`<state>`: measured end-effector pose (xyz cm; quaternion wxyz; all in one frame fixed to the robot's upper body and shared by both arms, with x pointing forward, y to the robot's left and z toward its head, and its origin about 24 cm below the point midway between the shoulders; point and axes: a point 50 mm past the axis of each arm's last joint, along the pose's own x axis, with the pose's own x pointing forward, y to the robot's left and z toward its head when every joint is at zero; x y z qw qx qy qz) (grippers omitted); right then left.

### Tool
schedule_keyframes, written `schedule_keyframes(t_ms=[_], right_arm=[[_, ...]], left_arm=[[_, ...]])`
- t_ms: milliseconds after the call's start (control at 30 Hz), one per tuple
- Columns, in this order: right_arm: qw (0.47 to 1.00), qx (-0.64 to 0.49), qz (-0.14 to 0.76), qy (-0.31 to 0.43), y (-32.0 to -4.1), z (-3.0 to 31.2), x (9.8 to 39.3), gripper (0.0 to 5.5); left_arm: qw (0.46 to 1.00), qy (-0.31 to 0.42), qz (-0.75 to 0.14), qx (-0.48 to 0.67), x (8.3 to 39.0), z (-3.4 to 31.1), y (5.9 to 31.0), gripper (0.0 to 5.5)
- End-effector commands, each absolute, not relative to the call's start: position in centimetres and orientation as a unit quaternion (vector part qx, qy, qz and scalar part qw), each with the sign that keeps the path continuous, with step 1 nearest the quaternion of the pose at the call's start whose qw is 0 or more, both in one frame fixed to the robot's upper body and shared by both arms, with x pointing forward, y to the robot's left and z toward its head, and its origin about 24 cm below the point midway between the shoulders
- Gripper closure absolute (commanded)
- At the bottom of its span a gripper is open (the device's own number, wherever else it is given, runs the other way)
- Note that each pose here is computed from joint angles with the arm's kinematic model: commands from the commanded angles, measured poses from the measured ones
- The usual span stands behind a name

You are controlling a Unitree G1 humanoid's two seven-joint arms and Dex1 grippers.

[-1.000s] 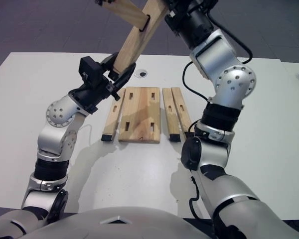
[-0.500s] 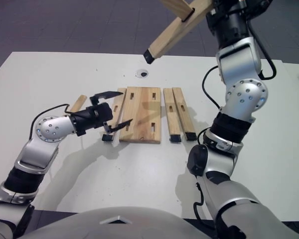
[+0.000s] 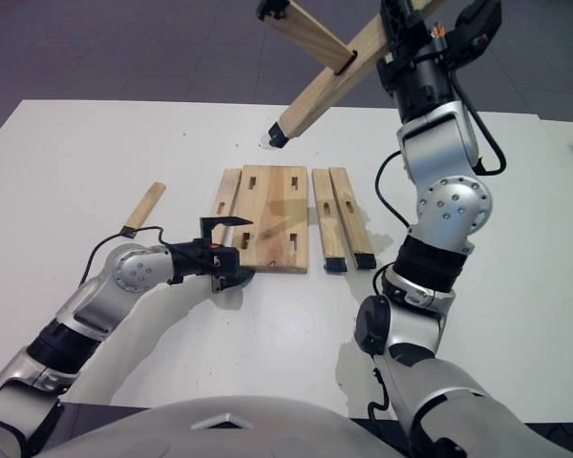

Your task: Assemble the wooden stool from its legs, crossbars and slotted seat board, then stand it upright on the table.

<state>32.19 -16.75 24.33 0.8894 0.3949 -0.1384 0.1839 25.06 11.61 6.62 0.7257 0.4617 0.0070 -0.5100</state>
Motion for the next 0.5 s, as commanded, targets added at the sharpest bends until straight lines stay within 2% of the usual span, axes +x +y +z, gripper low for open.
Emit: schedule_keyframes(t_ms=[33,300,500], right_arm=[[0.888,0.396,0.18,-0.15,-16.6,24.5,31.8,4.48],[0.915,0.336,0.156,-0.16,-16.7,24.3,31.7,4.48],[0.935,0.275,0.136,-0.178,-16.8,23.5,30.1,4.48]], left_arm=[[0.743,0.026,-0.487,0.457,25.9,5.9,11.6,0.1],[0.768,0.006,-0.469,0.436,26.9,6.5,10.3,0.1],[0.804,-0.06,-0.455,0.378,26.1,10.6,9.1,0.1]])
